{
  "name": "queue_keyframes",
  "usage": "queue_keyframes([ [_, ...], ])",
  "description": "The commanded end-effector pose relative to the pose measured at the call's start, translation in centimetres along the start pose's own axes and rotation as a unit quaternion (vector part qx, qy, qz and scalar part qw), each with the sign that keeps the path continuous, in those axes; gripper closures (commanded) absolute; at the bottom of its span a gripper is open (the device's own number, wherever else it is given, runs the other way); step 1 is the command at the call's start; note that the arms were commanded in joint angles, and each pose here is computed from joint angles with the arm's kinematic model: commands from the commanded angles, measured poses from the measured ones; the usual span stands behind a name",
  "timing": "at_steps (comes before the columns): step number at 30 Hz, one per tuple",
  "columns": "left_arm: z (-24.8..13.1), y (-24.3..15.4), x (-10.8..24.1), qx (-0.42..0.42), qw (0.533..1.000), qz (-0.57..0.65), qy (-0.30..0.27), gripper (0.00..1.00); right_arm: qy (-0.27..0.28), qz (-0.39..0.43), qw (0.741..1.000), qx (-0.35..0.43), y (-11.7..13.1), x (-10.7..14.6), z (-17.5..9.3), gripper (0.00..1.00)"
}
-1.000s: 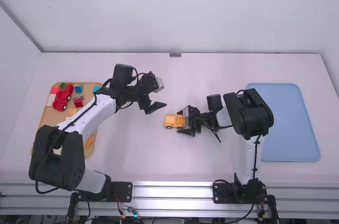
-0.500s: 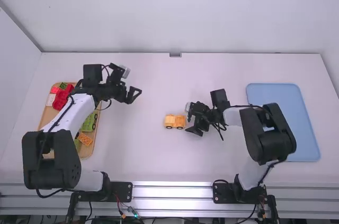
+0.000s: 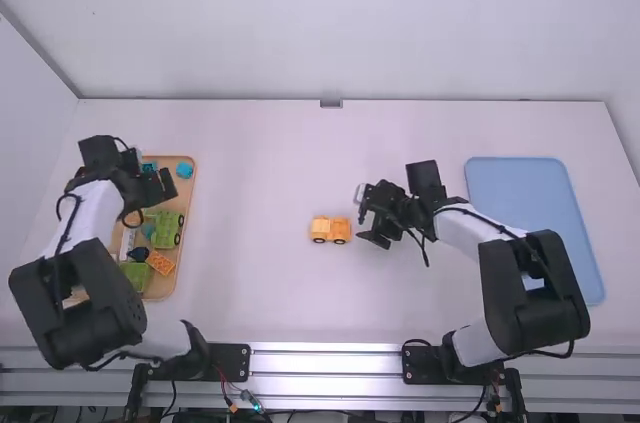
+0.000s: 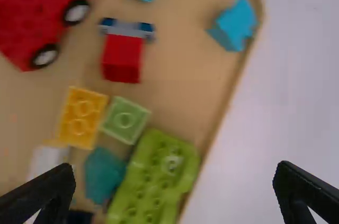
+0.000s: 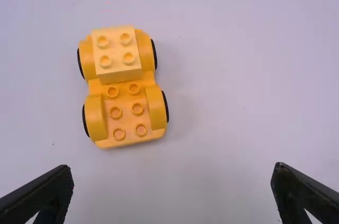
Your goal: Assemble lego blocks to make yellow taxi
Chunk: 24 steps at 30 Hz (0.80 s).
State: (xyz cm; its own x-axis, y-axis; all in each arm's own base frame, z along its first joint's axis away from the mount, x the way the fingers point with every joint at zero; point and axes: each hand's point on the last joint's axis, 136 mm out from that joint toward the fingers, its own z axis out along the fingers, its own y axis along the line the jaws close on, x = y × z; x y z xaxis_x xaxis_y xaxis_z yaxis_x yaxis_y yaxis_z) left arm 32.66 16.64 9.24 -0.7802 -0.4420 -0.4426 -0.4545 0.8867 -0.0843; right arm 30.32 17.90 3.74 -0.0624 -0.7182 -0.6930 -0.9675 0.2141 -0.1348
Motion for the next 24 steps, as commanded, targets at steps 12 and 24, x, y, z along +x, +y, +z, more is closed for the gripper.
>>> queue_keyframes([
  [12,3.6,5.3,-3.2,-0.019,0.990,0.095,0.104,0.30,0.028,-0.012,0.999,0.019,-0.3,0.4,0.0,0.02],
  [24,6.7,6.2,-1.2,-0.022,0.983,0.105,0.149,0.46,0.028,-0.012,0.999,0.021,-0.4,0.3,0.0,0.01],
])
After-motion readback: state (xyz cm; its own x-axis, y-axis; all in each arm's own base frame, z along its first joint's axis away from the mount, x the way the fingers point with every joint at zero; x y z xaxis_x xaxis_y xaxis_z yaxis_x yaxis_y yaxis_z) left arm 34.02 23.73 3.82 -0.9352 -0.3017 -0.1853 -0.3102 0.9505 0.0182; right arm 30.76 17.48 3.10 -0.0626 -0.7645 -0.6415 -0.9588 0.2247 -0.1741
